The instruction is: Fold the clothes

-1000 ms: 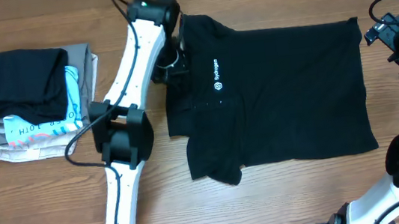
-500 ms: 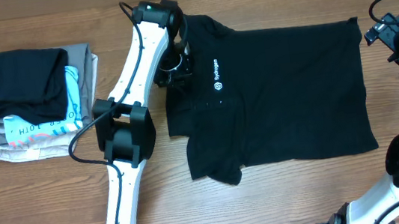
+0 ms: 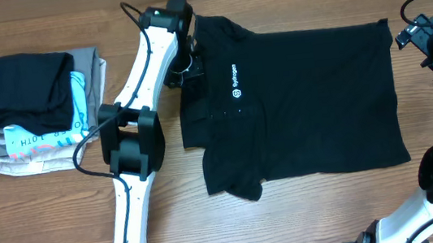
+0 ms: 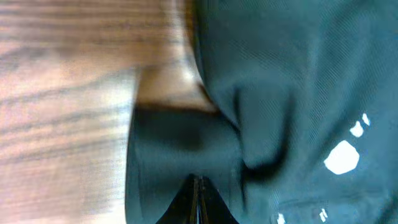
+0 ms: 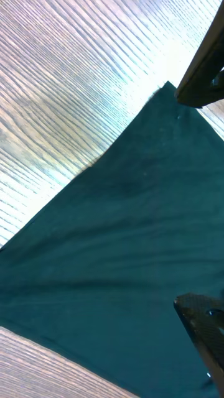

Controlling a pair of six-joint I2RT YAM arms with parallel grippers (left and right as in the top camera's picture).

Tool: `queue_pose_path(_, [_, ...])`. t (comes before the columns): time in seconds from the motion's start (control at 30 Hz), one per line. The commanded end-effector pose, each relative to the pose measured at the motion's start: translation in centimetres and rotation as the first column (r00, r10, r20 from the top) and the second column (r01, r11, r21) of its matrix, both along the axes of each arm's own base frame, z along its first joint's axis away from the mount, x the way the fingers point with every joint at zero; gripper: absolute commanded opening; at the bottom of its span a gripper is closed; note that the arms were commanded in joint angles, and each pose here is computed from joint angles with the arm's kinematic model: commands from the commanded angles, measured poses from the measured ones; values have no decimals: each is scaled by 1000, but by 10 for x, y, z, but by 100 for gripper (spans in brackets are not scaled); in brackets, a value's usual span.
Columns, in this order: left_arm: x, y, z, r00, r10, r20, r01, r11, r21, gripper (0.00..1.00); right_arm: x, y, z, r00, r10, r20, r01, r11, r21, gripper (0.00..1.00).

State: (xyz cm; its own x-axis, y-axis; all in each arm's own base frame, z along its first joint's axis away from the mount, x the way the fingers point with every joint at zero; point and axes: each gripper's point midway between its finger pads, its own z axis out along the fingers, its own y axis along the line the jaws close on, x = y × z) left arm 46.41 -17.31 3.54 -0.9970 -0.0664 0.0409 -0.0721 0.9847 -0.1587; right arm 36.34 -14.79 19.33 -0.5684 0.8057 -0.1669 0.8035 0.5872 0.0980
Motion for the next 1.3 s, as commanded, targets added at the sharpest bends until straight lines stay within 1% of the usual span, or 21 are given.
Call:
queue_pose_path(0.0, [-1,6,-26,999,46,-29,-45,999,20,4,-1,0,16,999,-3,42,4,1000,-26,100])
queue_pose_path(0.17, [5,7,-43,999,46,-1,-46,999,22,4,-1,0,16,999,-3,42,4,1000,-26,100])
queue_pose_path(0.23, [3,12,-51,997,73,-4,-72,996,49,4,-1,0,16,999,-3,42,4,1000,-26,100])
queue_pose_path(0.27, [2,20,-56,996,92,-8,-91,993,79,4,-1,0,16,999,-3,42,4,1000,-26,100])
queue_pose_path(0.3, [-4,41,-67,991,135,-19,-131,978,162,4,-1,0,16,999,-3,42,4,1000,-26,100])
queue_pose_path(0.43, [-11,76,-80,982,183,-41,-169,958,232,4,-1,0,16,999,-3,42,4,1000,-26,100])
queue_pose_path(0.5, [-12,106,-84,971,232,-52,-211,941,266,4,-1,0,16,999,-3,42,4,1000,-26,100])
queue_pose_path(0.63, [-8,141,-85,957,286,-52,-263,927,267,4,-1,0,16,999,-3,42,4,1000,-26,100])
queue_pose_path(0.73, [0,160,-85,961,275,-28,-259,932,253,4,-1,0,16,999,-3,42,4,1000,-26,100])
queue_pose_path(0.87, [15,175,-86,966,258,25,-257,938,234,4,-1,0,16,999,-3,42,4,1000,-26,100])
queue_pose_path(0.93, [23,173,-85,964,260,50,-265,941,211,4,-1,0,16,999,-3,42,4,1000,-26,100])
queue_pose_path(1.0, [35,167,-77,966,246,81,-256,952,167,4,-1,0,16,999,-3,42,4,1000,-26,100])
queue_pose_path(1.1, [55,159,-46,960,242,138,-258,960,109,4,-1,0,16,999,-3,42,4,1000,-26,100])
queue_pose_path(1.17, [66,156,-13,953,242,181,-260,962,83,4,-1,0,16,999,-3,42,4,1000,-26,100])
queue_pose_path(1.23, [73,154,28,943,233,239,-255,965,67,4,-1,0,16,999,-3,43,4,1000,-26,100])
queue_pose_path(1.27, [75,151,57,935,216,282,-241,969,58,4,-1,0,16,999,-3,42,4,1000,-26,100])
